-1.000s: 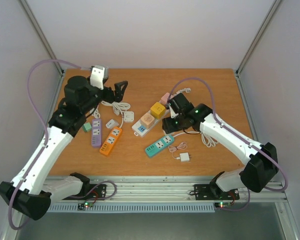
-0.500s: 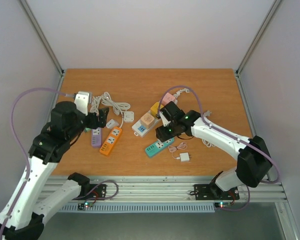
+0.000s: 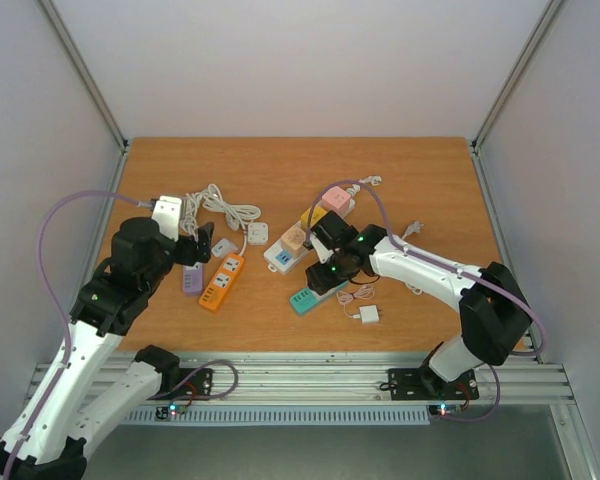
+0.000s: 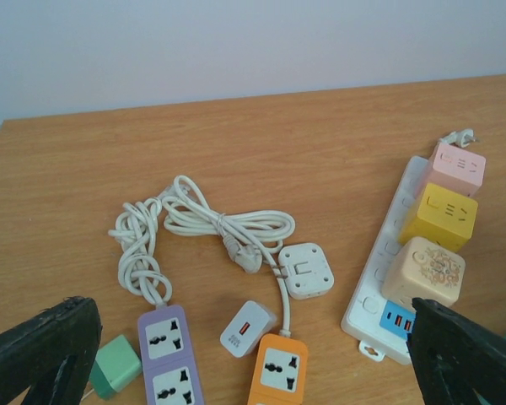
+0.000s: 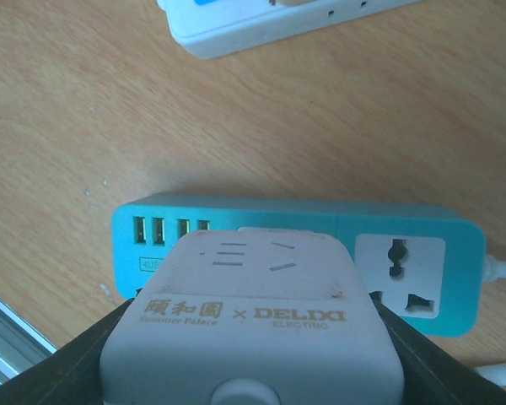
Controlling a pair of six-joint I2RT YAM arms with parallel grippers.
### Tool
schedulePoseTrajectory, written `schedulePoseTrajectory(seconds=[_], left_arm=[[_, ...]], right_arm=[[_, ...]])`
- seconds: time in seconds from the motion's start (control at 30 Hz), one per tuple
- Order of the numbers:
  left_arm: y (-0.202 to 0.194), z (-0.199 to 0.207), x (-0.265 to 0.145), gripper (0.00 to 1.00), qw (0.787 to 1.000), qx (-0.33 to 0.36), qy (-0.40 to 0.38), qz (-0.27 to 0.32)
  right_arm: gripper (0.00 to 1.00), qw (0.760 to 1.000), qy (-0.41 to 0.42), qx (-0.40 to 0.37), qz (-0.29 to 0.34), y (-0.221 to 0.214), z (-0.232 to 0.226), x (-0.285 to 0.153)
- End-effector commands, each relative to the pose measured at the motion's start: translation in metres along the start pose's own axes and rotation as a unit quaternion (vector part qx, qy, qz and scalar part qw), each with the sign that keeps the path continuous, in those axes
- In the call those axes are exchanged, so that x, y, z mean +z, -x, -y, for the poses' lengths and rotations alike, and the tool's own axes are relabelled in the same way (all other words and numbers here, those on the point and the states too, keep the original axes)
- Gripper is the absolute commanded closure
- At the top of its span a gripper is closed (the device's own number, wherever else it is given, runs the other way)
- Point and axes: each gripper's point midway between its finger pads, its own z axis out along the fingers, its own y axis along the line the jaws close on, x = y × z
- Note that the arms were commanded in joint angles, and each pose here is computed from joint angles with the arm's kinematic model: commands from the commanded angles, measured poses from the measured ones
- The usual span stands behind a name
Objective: Insert the plug
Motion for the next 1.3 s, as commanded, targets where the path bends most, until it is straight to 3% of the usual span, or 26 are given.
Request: schedulePoseTrajectory(seconds=[0.0, 0.47, 0.87, 1.07, 1.27], left_arm=[[0.017, 0.001, -0.001, 0.01, 0.999, 0.004, -0.002, 0.041], [0.014, 0.0, -0.002, 0.01, 0.999, 0.005, -0.002, 0.041], [0.012, -0.002, -0.001, 0.01, 0.999, 0.007, 0.004, 0.039], [0.01, -0.003, -0.001, 0.01, 0.999, 0.007, 0.008, 0.038], [0.01, -0.003, -0.001, 0.01, 0.999, 0.008, 0.007, 0.038]], right_arm=[[0.54, 1.0, -0.009, 0.0, -0.011, -0.001, 0.001, 0.006], [0.55, 0.999, -0.035, 0.012, -0.029, -0.006, 0.013, 0.029], [0.56, 0.994, -0.107, -0.005, 0.03, 0.037, 0.036, 0.042], [0.56, 0.993, -0.116, -0.002, 0.008, 0.03, 0.041, 0.054], [0.54, 0.989, -0.133, 0.011, -0.061, 0.001, 0.05, 0.068]])
